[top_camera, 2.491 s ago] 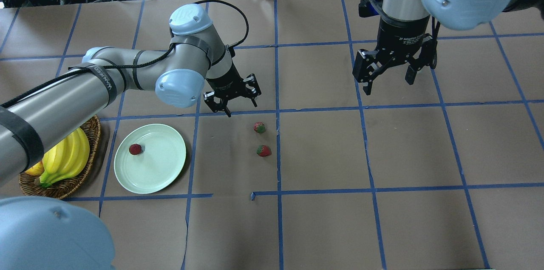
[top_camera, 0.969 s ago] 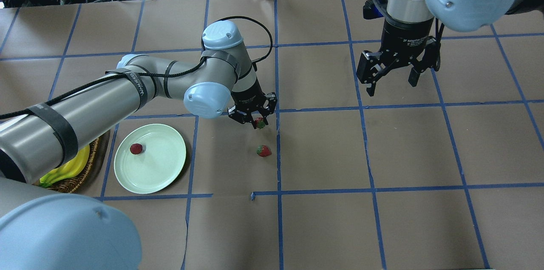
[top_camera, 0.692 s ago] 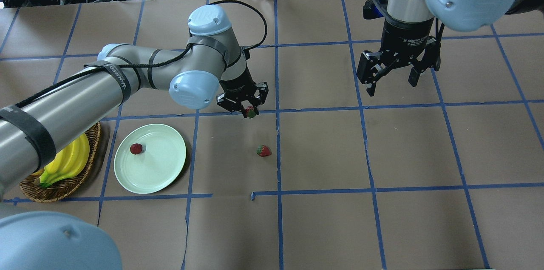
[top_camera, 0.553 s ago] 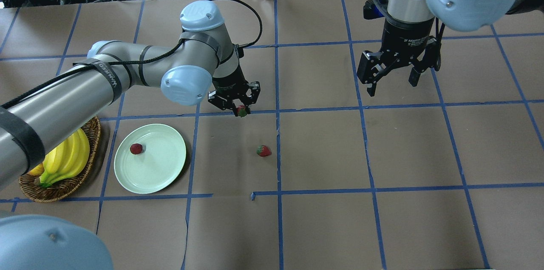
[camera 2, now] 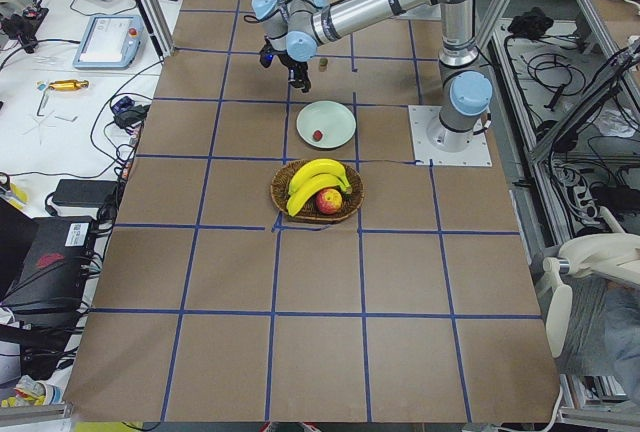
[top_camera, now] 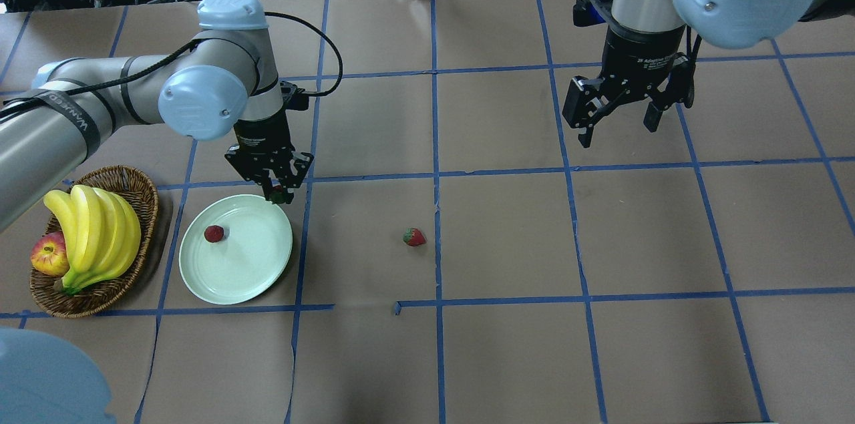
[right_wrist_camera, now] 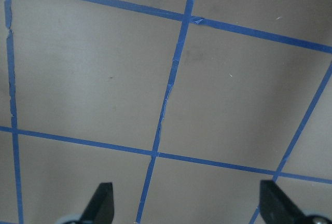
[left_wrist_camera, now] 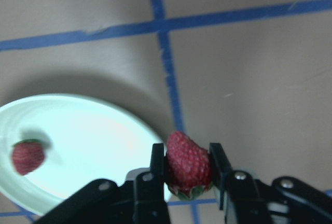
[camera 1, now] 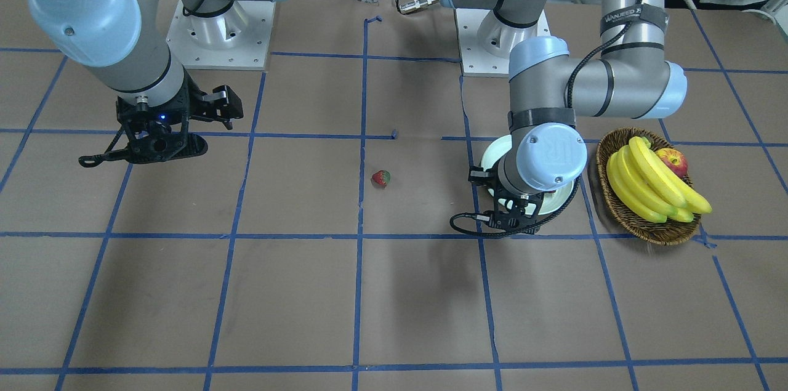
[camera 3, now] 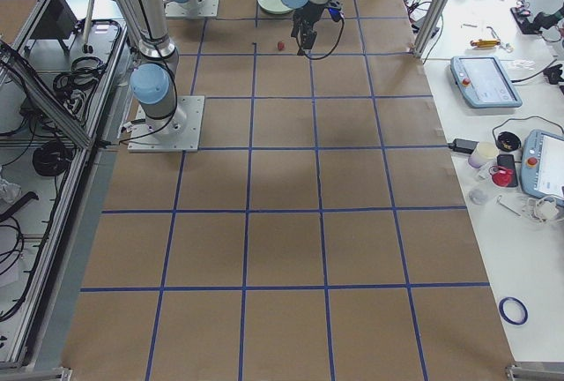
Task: Collect all strawberries into plate
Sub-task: 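Carry the strawberry onto the green plate and release it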
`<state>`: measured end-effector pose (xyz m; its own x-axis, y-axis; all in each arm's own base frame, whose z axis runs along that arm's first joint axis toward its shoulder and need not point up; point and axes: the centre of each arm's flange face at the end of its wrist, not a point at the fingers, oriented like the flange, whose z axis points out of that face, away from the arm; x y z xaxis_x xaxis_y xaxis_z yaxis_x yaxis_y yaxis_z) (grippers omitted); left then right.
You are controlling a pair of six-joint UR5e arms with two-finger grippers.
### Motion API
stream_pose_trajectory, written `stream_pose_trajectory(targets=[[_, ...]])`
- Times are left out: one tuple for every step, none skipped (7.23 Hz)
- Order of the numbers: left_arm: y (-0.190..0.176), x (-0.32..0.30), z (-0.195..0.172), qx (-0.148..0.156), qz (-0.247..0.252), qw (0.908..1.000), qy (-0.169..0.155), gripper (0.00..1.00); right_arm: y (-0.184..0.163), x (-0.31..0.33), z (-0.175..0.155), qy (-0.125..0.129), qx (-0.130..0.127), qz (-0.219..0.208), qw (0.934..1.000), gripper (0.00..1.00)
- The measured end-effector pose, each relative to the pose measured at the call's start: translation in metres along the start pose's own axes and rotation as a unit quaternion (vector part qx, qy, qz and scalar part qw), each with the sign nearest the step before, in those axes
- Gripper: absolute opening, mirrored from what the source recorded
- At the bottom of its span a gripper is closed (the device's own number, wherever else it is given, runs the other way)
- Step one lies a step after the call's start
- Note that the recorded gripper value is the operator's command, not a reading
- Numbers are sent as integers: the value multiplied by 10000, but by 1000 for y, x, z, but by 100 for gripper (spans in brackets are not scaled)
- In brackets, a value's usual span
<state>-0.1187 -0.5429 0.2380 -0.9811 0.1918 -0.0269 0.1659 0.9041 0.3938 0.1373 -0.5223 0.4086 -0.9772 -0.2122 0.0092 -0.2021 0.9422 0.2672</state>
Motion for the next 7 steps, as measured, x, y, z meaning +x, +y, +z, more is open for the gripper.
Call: stream_pose_trajectory(targets=[[6, -16, 14, -234, 138, 9996, -113, 0, 0, 0, 0, 1, 7, -2, 10000, 100], [11, -28, 27, -427, 272, 9984, -249, 18, -1, 0, 0, -1, 7, -6, 10000, 100], [14, -37, 36, -561, 337, 9974, -312, 99, -1, 0, 1, -5, 4, -8, 10000, 100], [17, -41, 43, -646, 363, 9967, -327, 100, -1, 0, 1, -10, 3, -7, 10000, 100], [18, -43, 46, -677, 371, 9965, -331, 100, -1, 1, 1, -12, 4, -4, 10000, 100], [19, -44, 45, -667, 369, 9965, -338, 100, -1, 1, 1, -13, 1, -4, 10000, 100], [19, -44, 42, -626, 359, 9968, -350, 100, -1, 1, 1, -12, -3, -3, 10000, 100]])
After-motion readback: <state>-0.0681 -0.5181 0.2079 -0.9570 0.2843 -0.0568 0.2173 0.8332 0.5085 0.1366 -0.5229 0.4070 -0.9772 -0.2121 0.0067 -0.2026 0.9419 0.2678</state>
